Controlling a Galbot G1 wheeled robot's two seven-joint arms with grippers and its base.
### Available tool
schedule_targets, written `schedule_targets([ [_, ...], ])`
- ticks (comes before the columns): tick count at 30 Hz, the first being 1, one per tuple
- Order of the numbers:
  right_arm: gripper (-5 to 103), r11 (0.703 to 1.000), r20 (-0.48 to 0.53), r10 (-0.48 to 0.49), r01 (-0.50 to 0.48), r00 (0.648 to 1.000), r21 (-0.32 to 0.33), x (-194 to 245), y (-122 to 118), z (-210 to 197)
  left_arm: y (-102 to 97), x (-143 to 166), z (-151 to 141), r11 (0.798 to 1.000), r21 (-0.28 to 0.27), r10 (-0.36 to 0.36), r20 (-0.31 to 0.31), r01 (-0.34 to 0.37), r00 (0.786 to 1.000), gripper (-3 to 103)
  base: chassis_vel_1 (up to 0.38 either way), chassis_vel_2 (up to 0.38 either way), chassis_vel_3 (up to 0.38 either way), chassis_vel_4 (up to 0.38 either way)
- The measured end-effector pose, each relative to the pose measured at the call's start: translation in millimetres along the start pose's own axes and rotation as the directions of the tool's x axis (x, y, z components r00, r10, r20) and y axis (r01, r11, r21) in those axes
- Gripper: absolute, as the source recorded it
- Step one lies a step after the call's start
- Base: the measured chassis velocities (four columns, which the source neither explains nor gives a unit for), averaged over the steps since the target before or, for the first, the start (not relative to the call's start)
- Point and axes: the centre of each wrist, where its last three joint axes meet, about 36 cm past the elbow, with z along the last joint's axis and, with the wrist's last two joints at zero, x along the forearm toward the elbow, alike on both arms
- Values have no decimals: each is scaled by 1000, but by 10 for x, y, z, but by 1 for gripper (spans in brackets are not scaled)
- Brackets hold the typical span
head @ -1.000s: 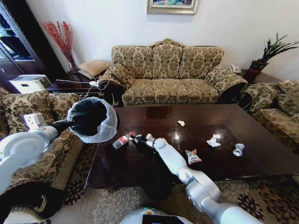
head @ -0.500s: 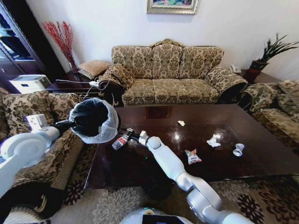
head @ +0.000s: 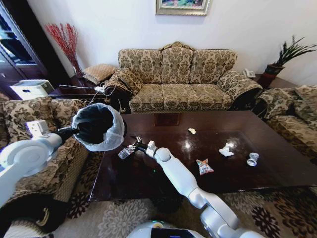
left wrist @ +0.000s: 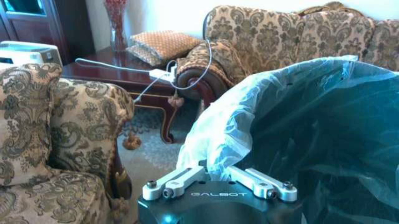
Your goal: Move to the front of the table and place the trash on the table into the trash bin.
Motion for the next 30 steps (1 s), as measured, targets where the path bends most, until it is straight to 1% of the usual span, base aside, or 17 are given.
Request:
schedule_targets([
  [3,100,1000,-1,-16,16,1000,8,-57,49,36,24,-11,27,1000,3,-3,-1,3,1000,0,-127,118,133,-142],
  [5,100,999,-10,-38,38,999,17,-79,-43,112,40,-14,45,1000,7,-5,-1,5,1000,0,-149,154,146,-161],
  [6,100,997,-28,-72,72,997,14,-66,-120,152,45,-15,51,1000,8,-5,-1,5,1000,0,-138,137,138,-129],
  [7,100,997,-28,-72,72,997,14,-66,-120,152,45,-15,51,1000,8,-5,-1,5,1000,0,-138,137,138,-129],
  [9,100,987,-75,-155,157,985,23,-44,-280,203,51,-13,63,1000,9,-6,-1,6,1000,0,-114,105,79,-103],
  [11,100,973,-114,-220,226,969,50,-47,-404,186,56,-4,64,1000,11,-5,1,5,1000,0,-79,66,33,-61],
  [12,100,973,-114,-220,226,969,50,-47,-404,186,56,-4,64,1000,11,-5,1,5,1000,0,-79,66,14,-46],
  [15,100,943,-152,-320,329,935,41,-35,-589,179,52,25,59,1000,15,0,9,0,1000,0,0,0,0,0],
  [16,100,943,-152,-320,329,935,41,-35,-589,179,52,25,59,1000,15,0,9,0,1000,0,0,0,0,0],
  [19,100,927,-170,-364,374,916,29,-21,-668,198,55,30,64,1000,17,1,9,-1,1000,0,0,0,0,0],
  [22,100,922,-189,-375,386,908,24,0,-721,241,61,28,64,1000,18,-1,9,1,1000,0,0,0,0,0],
  [25,100,924,-213,-369,382,905,26,35,-782,288,63,27,73,1000,20,0,8,0,1000,0,0,0,0,0],
  [27,100,930,-231,-345,365,910,46,59,-809,327,57,22,109,1000,25,3,3,-4,1000,0,0,0,0,0],
  [28,100,930,-231,-345,365,910,46,59,-809,327,57,22,109,1000,25,3,3,-4,1000,0,0,0,0,0],
  [30,100,941,-229,-306,330,924,78,73,-803,355,52,14,138,1000,25,5,0,-5,1000,0,0,0,0,0],
])
